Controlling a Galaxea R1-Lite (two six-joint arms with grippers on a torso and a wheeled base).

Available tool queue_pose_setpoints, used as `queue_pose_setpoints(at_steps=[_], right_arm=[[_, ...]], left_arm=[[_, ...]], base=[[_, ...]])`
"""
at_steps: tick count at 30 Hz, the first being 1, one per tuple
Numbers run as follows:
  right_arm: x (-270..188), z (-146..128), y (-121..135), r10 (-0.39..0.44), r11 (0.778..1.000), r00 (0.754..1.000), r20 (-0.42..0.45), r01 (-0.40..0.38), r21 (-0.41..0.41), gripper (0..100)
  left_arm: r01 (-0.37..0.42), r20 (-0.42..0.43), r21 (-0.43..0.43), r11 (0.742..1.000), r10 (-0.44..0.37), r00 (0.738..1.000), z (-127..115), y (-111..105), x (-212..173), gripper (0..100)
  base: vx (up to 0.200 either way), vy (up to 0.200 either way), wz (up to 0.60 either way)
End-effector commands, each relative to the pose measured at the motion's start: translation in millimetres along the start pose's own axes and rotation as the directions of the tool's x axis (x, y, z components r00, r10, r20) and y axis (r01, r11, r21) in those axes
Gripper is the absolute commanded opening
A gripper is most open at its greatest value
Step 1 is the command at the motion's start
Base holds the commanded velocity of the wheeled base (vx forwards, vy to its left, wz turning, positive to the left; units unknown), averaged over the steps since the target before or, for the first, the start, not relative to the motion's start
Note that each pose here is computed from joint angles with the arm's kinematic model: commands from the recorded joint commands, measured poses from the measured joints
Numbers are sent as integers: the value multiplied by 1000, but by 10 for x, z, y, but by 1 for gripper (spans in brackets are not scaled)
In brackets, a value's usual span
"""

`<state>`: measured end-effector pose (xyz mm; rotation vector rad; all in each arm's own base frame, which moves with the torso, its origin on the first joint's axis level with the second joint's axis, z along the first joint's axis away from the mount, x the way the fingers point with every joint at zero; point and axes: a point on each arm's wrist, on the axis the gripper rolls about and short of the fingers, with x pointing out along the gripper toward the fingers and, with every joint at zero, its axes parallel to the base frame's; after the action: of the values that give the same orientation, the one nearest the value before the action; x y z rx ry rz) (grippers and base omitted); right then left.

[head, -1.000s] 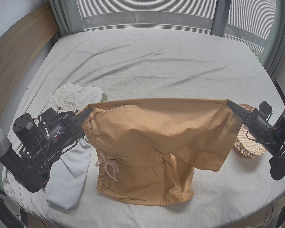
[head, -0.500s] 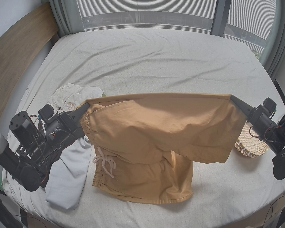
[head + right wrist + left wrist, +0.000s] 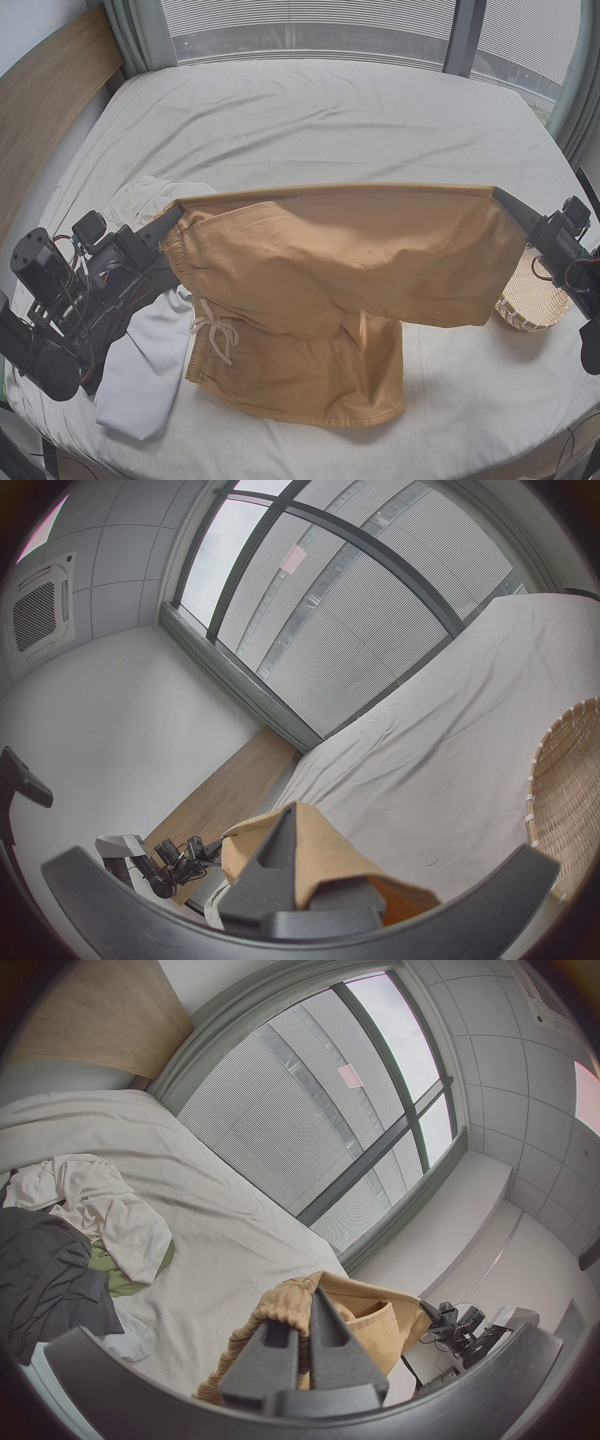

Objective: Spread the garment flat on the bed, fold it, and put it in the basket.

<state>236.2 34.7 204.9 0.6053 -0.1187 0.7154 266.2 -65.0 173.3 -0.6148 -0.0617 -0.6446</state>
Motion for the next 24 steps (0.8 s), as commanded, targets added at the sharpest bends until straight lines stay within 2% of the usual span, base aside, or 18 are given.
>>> queue_pose_setpoints(at_steps=[1,8,19,24], right_arm=[[-13,24,-27,-14,1000,1000,8,14,-5,0],[-8,-35,-153,-50,999,999,-10,51,10,0],[-20,-18,-241,-76,997,997,-5,76,7,0],[-30,-10,-250,-66,998,998,-15,66,5,0]], left_arm=[[-2,3,2,1000,2,1000,6,2,-7,0],[-23,-4,1,1000,23,1000,3,81,-18,0],[-20,-1,3,1000,20,1000,15,76,-20,0],[-20,-8,1,1000,20,1000,-4,73,-21,0]], base=[[0,0,0],[0,0,0],[0,0,0],[0,0,0]])
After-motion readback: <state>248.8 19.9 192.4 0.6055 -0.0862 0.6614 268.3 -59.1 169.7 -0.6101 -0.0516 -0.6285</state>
